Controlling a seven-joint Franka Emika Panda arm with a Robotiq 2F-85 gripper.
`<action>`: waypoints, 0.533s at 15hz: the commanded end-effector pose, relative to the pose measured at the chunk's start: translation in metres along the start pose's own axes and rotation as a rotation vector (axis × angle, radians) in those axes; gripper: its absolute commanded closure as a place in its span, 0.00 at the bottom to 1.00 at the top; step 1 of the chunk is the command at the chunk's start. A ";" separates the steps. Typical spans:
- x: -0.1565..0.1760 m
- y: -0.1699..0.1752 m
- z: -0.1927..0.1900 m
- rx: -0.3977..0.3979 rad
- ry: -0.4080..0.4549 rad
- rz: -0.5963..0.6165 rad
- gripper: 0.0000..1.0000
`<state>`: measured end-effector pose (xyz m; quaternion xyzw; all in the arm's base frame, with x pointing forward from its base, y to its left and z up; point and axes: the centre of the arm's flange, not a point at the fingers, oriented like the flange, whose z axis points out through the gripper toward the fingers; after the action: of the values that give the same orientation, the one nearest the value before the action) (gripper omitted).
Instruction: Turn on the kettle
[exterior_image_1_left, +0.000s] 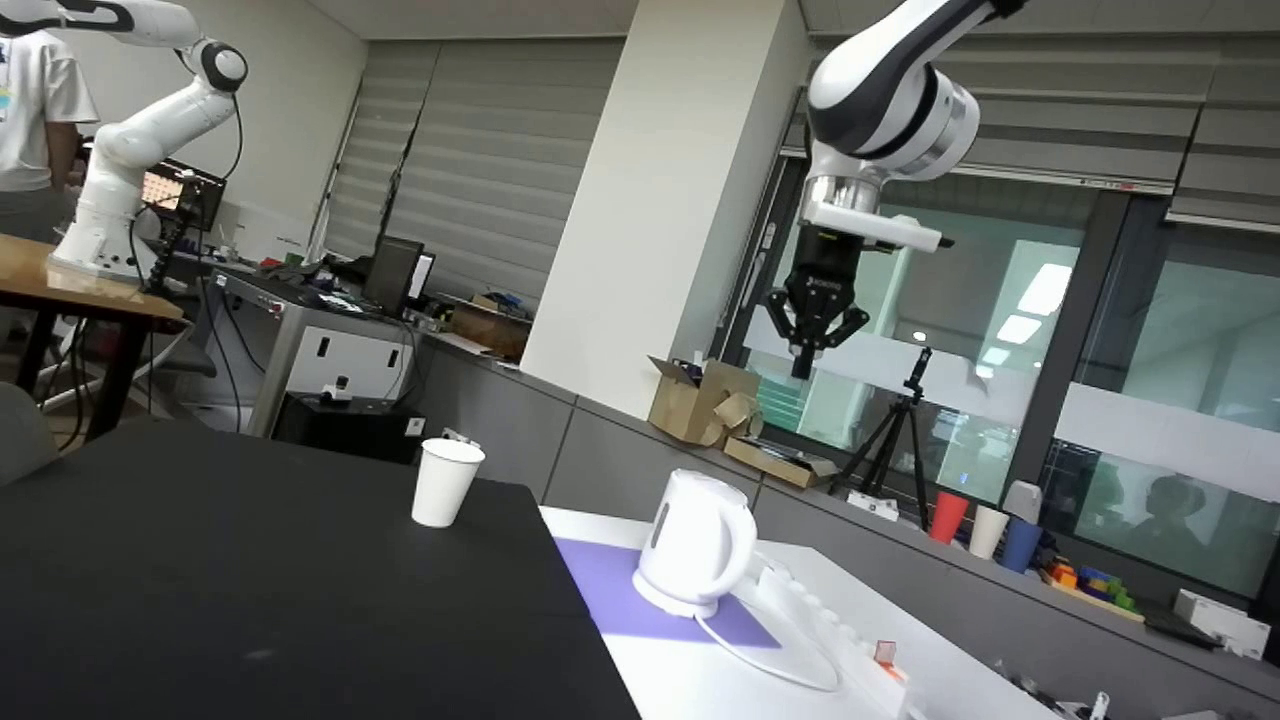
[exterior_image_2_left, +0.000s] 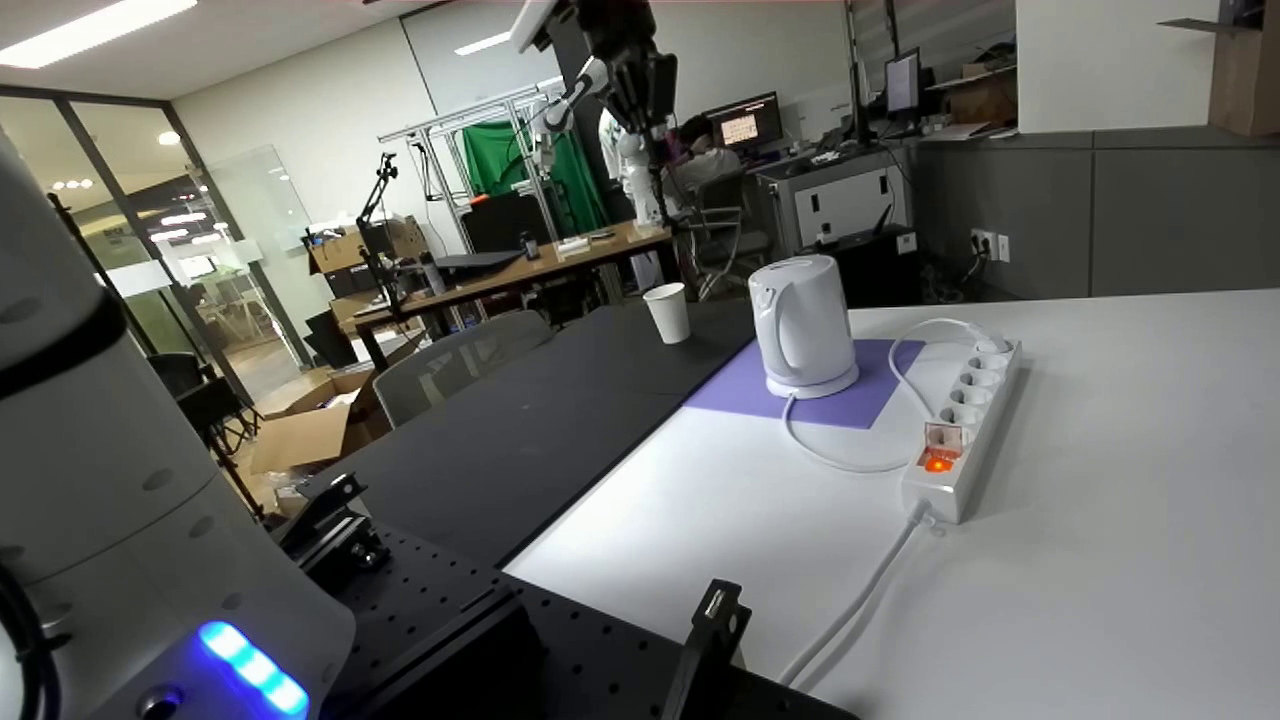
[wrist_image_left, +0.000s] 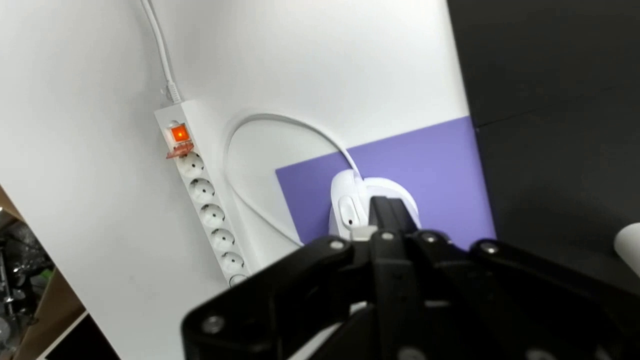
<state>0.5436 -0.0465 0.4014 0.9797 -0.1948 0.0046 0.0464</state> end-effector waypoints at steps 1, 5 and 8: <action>0.052 0.015 0.032 0.018 -0.134 0.008 1.00; 0.090 0.035 0.076 0.001 -0.293 -0.003 1.00; 0.105 0.038 0.102 -0.008 -0.365 -0.005 1.00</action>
<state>0.5903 -0.1182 0.3164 0.9700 -0.1959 -0.1424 0.0227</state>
